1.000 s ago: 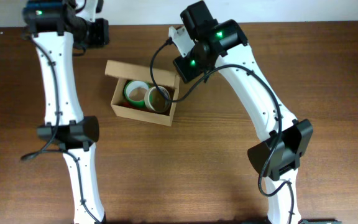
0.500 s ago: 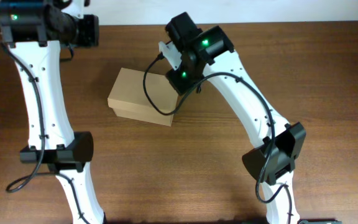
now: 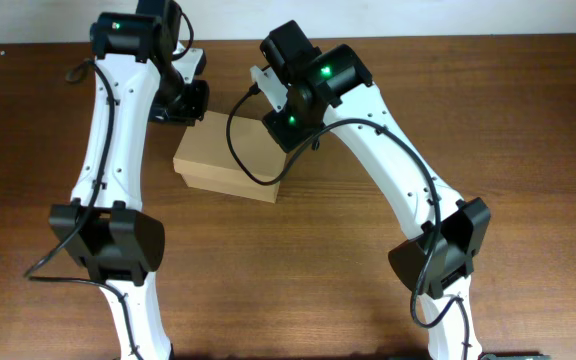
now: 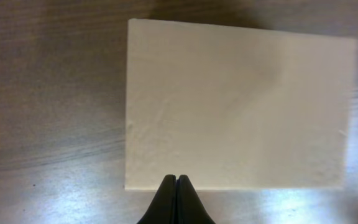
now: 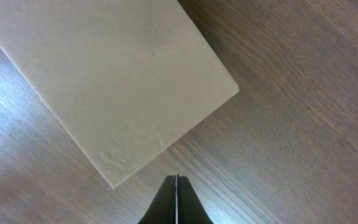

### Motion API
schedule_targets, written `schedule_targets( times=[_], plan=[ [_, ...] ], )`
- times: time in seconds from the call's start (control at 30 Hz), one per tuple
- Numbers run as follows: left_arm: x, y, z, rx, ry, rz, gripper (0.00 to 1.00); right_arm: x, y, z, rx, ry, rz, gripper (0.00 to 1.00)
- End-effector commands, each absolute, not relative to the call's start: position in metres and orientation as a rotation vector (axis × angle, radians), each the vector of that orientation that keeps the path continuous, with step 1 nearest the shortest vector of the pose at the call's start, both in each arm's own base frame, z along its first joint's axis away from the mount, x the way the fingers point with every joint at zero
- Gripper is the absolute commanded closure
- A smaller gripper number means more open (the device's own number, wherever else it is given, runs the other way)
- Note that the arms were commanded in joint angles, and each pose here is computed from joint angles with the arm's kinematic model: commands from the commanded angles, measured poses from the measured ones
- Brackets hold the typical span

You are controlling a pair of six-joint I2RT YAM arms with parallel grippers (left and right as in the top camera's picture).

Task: Pack container
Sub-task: 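Press the closed lid down with the right gripper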

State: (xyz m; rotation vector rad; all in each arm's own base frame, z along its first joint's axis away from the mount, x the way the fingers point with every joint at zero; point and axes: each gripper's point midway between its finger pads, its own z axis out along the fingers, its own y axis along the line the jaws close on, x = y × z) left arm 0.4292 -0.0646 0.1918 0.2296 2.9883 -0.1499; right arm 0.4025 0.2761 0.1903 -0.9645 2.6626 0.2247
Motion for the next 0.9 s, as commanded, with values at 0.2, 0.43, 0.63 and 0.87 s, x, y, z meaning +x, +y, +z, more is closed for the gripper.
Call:
schedule_targets(
  times=[0.2, 0.43, 0.63, 0.87],
  plan=[
    [0.431, -0.049, 0.142, 0.199, 3.042, -0.099, 0.98, 0.408, 0.296, 0.155, -1.012, 2.695, 0.301, 0.96],
    [0.422, -0.049, 0.103, 0.198, 3.102, -0.101, 0.98, 0.406, 0.301, 0.105, -1.042, 2.802, 0.330, 0.96],
    [0.418, -0.053, 0.081, 0.175, 3.119, -0.141, 0.98, 0.409, 0.301, 0.075, -1.049, 2.850, 0.318, 0.96],
    [0.431, -0.054, 0.102, 0.155, 3.048, -0.143, 0.98, 0.423, 0.294, 0.099, -1.001, 2.793, 0.308, 0.96]
  ],
)
